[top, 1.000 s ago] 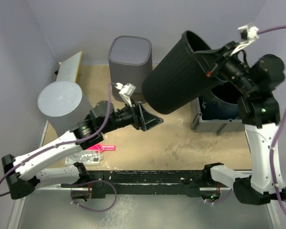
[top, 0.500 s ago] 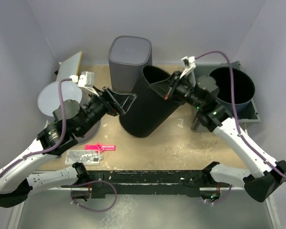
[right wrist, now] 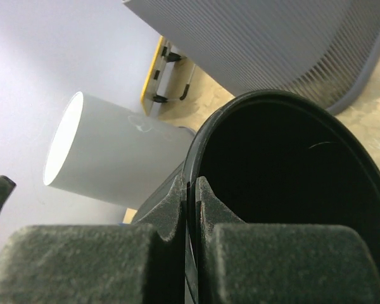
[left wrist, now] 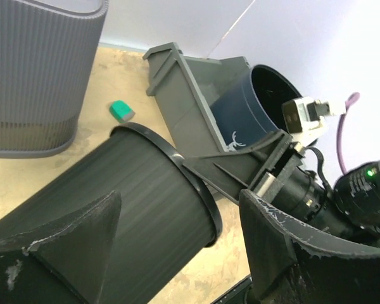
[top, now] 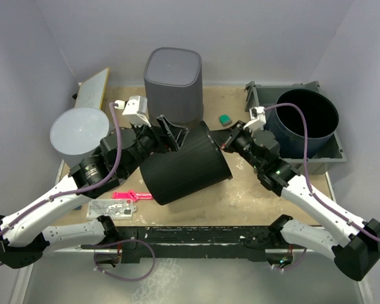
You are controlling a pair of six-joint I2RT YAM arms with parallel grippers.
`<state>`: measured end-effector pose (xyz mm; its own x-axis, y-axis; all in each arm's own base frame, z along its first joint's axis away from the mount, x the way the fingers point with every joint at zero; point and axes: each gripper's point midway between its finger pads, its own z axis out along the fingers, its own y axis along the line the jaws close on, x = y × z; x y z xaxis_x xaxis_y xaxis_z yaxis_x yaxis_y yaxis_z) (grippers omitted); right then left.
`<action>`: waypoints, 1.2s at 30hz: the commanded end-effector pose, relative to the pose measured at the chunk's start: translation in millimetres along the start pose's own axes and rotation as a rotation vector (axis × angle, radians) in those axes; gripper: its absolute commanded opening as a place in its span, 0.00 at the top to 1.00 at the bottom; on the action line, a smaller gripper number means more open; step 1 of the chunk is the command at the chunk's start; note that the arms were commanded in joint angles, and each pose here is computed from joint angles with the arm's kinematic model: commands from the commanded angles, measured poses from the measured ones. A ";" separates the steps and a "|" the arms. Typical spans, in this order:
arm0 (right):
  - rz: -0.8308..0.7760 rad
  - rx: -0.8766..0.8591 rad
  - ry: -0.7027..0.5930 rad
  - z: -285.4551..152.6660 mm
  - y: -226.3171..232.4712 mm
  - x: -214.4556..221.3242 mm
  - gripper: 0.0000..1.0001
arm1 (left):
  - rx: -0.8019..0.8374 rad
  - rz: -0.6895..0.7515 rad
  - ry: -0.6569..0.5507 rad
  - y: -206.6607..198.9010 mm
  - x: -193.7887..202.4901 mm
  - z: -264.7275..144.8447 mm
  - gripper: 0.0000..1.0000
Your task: Turn the large container upside down
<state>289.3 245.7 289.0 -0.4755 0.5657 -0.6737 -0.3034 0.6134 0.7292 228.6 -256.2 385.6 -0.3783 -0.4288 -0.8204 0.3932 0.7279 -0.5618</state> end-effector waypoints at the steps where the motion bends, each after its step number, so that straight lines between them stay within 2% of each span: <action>1: -0.007 0.062 -0.033 -14.4 -18.8 -0.1 1.00 | -0.076 0.025 -0.017 11.7 -9.6 -5.4 0.28; 2: -0.016 0.084 -0.008 -17.7 -25.6 6.1 0.98 | -0.109 0.033 -0.002 16.4 -8.2 -5.8 0.27; 4: -0.048 0.110 0.021 -26.0 -33.0 11.5 0.86 | -0.191 0.046 0.034 30.5 -1.7 -6.9 0.27; 10: -0.234 0.114 0.095 -44.4 -32.7 11.2 0.59 | -0.365 0.021 0.096 69.6 16.6 -29.1 0.26; 13: -0.327 0.123 0.188 -49.5 -32.5 16.8 0.51 | -0.414 -0.004 0.099 85.7 20.1 -46.2 0.26; 16: -0.394 0.118 0.263 -53.1 -29.2 19.4 0.47 | -0.463 -0.019 0.123 100.1 27.7 -61.2 0.25; 20: -0.442 0.111 0.342 -55.1 -32.7 29.9 0.49 | -0.478 -0.086 0.183 109.4 50.9 -71.8 0.25; 28: -0.463 0.244 0.416 -65.1 -72.4 48.8 0.72 | -0.429 -0.231 0.426 109.3 137.0 -69.0 0.24; 31: -0.464 0.274 0.414 -69.9 -80.5 50.2 0.79 | -0.453 -0.246 0.453 114.8 147.2 -72.0 0.23; 36: -0.458 0.300 0.403 -73.3 -89.9 52.9 0.80 | -0.485 -0.240 0.475 121.6 151.8 -80.1 0.22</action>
<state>242.1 200.2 233.6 -0.5807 0.0701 -0.8111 -0.3825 0.8559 0.3479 161.2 -188.6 204.6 -0.7502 -0.3925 -0.5322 -0.0952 0.8605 -0.5004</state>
